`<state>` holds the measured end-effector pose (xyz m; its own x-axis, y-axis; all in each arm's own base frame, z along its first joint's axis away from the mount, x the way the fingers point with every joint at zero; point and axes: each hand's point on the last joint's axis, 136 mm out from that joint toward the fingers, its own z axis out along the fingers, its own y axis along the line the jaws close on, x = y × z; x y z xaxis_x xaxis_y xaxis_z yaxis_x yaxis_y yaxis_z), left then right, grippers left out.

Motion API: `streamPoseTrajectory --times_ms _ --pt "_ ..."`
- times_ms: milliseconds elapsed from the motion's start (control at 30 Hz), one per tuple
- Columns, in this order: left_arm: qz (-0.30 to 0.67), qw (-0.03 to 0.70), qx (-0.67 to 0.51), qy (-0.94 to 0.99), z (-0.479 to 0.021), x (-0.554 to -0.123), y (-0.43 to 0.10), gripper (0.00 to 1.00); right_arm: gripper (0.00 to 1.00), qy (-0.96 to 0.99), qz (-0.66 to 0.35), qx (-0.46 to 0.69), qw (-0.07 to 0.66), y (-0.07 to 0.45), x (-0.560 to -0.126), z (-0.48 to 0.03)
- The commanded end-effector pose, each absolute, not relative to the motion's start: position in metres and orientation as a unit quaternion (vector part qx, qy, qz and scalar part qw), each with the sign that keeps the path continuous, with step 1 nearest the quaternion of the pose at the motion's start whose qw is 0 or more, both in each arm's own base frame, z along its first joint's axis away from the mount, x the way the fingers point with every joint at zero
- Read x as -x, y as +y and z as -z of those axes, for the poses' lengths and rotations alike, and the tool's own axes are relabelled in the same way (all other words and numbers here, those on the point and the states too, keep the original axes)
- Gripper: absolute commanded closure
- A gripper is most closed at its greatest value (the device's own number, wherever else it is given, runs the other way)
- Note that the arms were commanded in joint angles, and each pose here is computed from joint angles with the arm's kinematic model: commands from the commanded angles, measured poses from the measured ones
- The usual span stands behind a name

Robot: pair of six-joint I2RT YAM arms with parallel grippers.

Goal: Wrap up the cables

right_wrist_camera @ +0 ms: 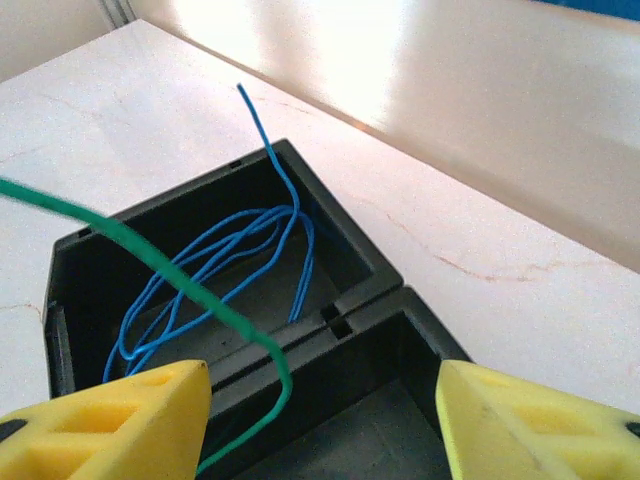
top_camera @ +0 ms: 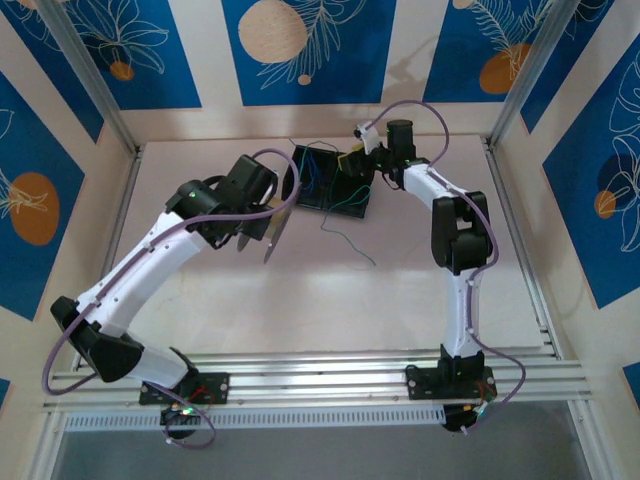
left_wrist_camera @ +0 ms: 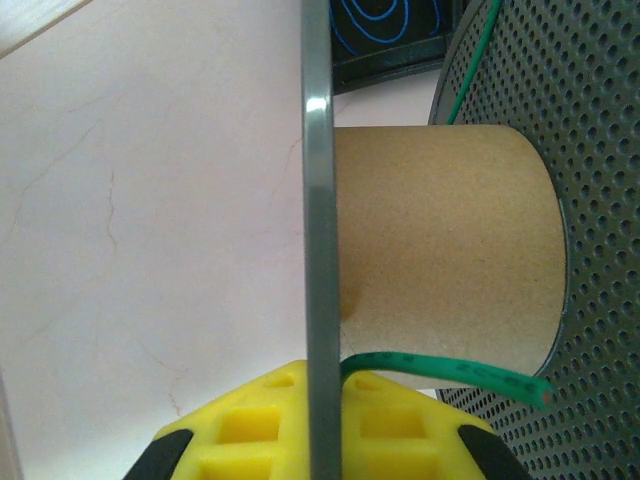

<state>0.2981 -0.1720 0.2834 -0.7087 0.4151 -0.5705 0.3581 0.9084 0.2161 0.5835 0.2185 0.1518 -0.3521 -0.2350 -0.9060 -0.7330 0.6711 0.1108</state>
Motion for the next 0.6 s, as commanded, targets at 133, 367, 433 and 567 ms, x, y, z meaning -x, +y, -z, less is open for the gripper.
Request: streamPoseTrajectory --times_ms 133,367,433,567 --pt "-0.035 0.347 -0.199 0.916 -0.303 -0.309 -0.174 1.0 0.34 0.746 -0.316 0.354 0.468 0.243 -0.582 -0.152" --pt "-0.034 0.344 -0.196 0.917 -0.302 -0.311 -0.172 1.0 0.42 0.745 -0.307 0.353 0.475 0.25 -0.601 -0.152" --pt "-0.033 0.343 -0.195 0.918 -0.3 -0.312 -0.172 1.0 0.46 0.742 -0.311 0.351 0.479 0.253 -0.605 -0.156" --pt "-0.029 0.341 -0.19 0.92 -0.298 -0.314 -0.173 1.0 0.76 0.739 -0.315 0.358 0.475 0.258 -0.607 -0.16"
